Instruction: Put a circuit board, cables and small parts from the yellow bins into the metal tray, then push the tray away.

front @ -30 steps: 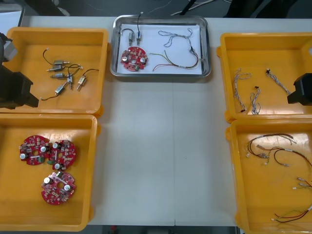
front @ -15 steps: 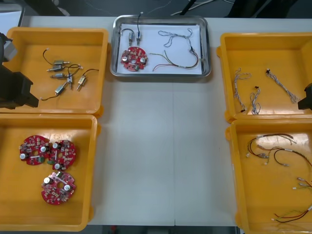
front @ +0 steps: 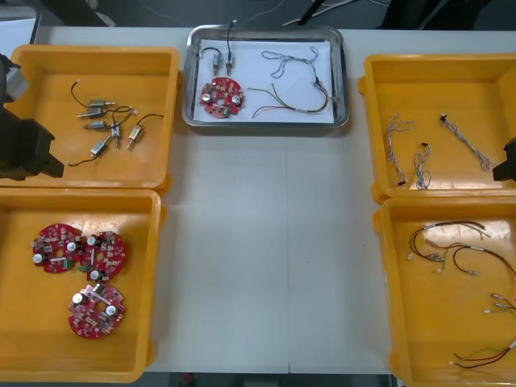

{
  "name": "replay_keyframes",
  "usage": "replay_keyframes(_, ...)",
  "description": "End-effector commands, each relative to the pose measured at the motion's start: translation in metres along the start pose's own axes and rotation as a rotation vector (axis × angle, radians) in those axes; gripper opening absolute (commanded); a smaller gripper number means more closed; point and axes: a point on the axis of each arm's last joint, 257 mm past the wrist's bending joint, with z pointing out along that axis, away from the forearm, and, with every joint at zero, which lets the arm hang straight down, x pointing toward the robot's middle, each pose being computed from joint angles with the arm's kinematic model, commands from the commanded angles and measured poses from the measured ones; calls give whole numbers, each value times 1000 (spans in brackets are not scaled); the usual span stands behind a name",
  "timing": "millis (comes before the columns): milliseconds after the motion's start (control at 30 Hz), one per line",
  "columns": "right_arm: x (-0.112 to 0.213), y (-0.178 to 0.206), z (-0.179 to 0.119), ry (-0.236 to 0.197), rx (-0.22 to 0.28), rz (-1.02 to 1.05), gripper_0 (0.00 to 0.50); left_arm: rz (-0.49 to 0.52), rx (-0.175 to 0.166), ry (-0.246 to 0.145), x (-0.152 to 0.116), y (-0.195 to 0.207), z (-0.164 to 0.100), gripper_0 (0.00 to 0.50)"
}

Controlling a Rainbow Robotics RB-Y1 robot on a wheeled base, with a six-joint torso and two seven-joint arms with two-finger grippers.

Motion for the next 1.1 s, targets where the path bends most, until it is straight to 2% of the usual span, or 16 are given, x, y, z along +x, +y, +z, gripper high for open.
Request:
replay_keyframes(33, -7, -14, -17, -39, 33, 37, 500, 48, -6, -18, -1, 5, -5, 500)
replay_keyframes(1100, -7, -14, -17, -39, 33, 37, 500, 48, -6, -18, -1, 5, -5, 500)
